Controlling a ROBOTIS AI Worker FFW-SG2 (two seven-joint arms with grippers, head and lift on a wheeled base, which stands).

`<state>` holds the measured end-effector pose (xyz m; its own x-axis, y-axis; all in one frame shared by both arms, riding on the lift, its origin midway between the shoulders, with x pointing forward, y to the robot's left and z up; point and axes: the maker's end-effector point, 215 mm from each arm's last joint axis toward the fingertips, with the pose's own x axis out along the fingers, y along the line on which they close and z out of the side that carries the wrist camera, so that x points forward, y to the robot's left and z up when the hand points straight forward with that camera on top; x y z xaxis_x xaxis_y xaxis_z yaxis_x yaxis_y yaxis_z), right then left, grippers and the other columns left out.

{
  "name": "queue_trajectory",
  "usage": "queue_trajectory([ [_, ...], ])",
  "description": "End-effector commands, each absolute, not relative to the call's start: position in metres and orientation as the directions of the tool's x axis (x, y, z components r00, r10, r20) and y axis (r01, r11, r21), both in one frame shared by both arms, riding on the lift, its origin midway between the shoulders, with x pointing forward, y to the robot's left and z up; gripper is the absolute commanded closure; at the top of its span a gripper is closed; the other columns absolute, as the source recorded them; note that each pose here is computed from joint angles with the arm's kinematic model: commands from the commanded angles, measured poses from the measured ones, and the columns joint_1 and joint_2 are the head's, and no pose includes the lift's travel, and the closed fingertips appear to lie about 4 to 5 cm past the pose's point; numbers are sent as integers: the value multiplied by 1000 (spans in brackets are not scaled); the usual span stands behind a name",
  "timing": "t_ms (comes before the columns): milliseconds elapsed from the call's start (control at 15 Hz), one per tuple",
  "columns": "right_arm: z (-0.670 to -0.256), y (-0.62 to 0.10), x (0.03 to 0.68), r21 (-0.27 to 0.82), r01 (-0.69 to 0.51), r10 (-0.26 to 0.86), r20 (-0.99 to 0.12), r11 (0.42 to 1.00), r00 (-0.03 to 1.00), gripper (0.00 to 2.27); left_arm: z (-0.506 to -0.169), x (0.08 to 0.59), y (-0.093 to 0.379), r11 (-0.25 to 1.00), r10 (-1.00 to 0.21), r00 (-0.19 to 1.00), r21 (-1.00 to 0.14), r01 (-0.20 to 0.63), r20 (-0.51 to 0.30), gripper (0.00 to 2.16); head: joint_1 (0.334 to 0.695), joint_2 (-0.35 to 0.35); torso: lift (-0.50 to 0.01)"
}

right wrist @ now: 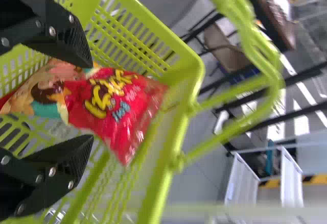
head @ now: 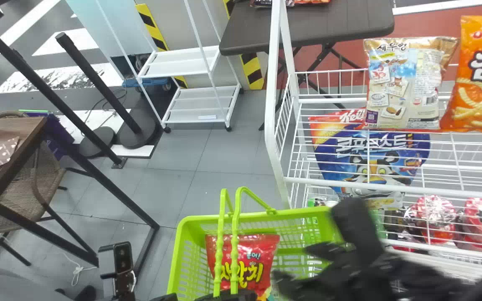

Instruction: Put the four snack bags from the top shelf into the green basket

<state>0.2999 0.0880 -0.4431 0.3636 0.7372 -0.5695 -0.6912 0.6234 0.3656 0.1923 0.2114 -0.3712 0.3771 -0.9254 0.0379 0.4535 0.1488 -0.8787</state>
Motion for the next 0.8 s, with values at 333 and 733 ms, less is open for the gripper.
queue_trajectory([
  [333, -398, -73, 487, 20, -441, 400, -459, 897, 793, 56, -368, 192, 207, 129, -931, 362, -877, 463, 54, 2148, 695, 345, 0],
  [733, -387, -97, 586, -66, -323, 287, -315, 944, 905, 73, -368, 191, 208, 126, -931, 361, -879, 459, 55, 2148, 695, 173, 0],
])
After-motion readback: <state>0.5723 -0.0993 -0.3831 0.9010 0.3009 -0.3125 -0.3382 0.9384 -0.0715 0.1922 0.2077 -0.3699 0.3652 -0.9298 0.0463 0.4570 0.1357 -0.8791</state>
